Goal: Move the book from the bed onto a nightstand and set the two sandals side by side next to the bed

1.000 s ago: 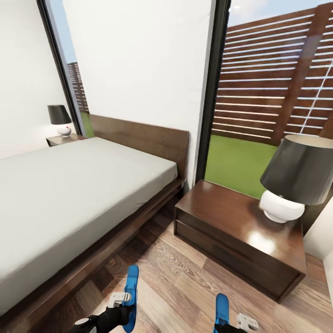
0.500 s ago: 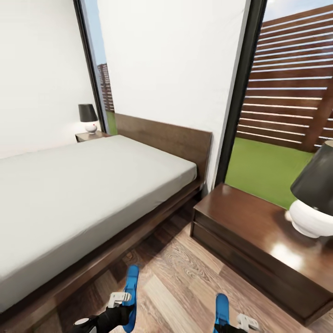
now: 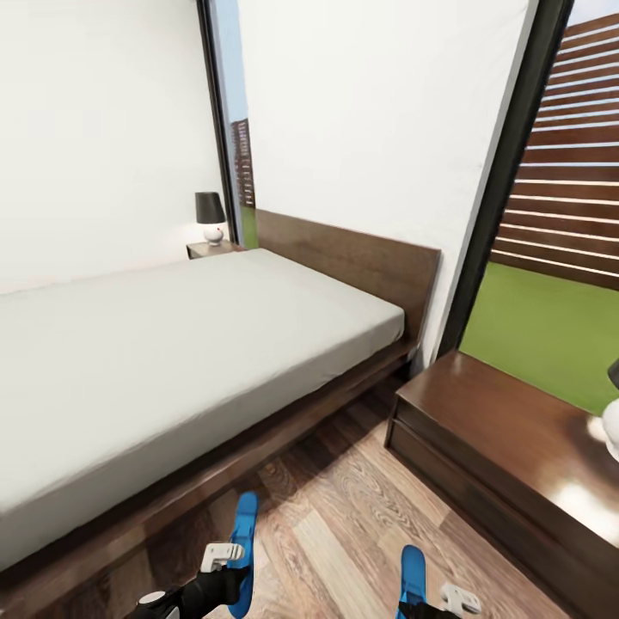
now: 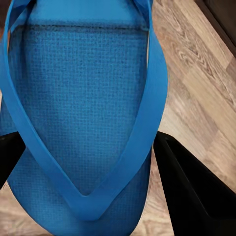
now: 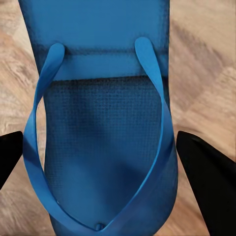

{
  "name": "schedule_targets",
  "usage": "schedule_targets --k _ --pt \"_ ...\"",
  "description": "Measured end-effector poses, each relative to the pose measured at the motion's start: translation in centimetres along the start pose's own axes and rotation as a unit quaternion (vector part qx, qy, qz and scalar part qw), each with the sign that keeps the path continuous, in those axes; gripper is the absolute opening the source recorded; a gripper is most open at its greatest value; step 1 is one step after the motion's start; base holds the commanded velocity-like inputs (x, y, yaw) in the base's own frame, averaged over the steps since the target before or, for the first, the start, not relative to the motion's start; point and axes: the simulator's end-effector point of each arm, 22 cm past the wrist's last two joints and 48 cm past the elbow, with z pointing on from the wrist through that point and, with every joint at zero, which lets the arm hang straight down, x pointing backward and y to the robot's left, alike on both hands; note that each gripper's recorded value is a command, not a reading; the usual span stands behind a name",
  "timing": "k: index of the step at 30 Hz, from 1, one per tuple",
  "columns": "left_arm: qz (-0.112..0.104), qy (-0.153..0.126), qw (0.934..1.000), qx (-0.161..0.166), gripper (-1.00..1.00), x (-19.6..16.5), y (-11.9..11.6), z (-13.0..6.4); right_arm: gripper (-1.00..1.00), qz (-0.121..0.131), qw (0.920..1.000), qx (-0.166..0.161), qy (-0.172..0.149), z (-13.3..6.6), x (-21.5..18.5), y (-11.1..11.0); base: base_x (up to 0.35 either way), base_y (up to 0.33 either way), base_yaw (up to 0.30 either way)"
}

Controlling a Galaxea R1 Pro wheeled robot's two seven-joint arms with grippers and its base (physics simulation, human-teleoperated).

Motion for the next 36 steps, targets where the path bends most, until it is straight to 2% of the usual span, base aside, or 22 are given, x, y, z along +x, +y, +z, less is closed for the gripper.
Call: schedule_targets --k 36 --pt "0.0 0.0 1.0 0.0 -1.0 0.0 0.0 0.0 -1.0 0.0 1.0 0.0 0.0 0.0 -0.01 0.01 0.0 0.0 0.289"
